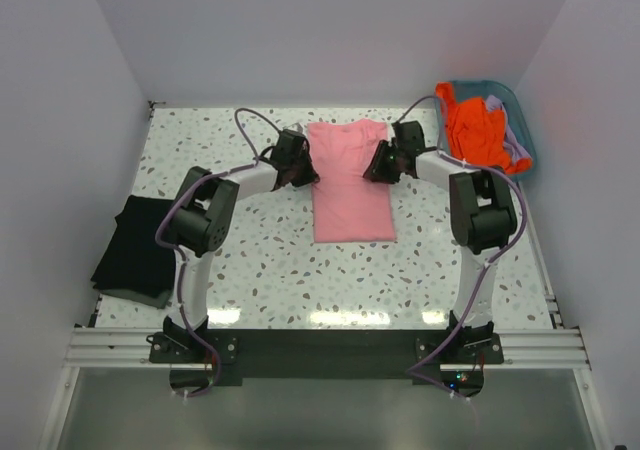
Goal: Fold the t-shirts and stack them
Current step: Fold the tshirt
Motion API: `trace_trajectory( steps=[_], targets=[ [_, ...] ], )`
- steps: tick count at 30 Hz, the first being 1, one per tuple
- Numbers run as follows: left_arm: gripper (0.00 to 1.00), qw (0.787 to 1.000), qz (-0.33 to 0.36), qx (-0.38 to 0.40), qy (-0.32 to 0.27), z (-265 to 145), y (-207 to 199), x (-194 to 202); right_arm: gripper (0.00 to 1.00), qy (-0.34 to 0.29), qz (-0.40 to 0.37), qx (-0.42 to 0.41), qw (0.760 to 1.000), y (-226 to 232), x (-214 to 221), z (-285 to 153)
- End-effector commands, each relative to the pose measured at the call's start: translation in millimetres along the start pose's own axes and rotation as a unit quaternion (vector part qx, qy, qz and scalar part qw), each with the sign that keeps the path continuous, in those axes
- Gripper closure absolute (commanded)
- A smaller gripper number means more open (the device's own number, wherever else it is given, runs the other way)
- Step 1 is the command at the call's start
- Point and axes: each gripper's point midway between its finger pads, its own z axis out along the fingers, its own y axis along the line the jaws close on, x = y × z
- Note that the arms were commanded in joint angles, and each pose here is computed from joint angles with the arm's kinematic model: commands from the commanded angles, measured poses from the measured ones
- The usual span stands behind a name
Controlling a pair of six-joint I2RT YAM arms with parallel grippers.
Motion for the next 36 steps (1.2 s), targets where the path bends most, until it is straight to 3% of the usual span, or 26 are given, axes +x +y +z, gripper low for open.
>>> trace_trajectory(
  steps=[1,10,12,22,29,36],
  targets=[
    [0.97,0.999,0.023,0.019,-0.032,-14.1,-11.3,-29.8,0.61,-0.026,-0.016,-0.043,0.999,22.1,-15.6,-22.0],
    [0.65,0.993,0.06,0.058,-0.087,-59.6,-43.7,-66.4,0.56,-0.087,-0.045,-0.002,0.995,20.6,-42.8,-58.5],
    [0.64,0.991,0.061,0.072,-0.094,-63.8,-48.0,-65.4,0.56,-0.091,-0.046,0.009,0.995,15.0,-40.9,-60.4],
    [0.79,0.996,0.06,0.051,-0.049,-26.8,-41.6,-19.7,0.59,-0.067,-0.082,0.111,0.988,-13.7,-16.2,-38.8],
    [0.88,0.999,0.038,-0.033,-0.01,-0.5,1.9,13.3,0.64,-0.027,-0.09,0.154,0.984,-34.3,10.1,-14.0],
    [0.9,0.996,-0.001,-0.092,-0.005,-17.5,38.2,36.7,0.65,-0.006,-0.071,0.171,0.983,-54.0,50.1,-21.6]
  ],
)
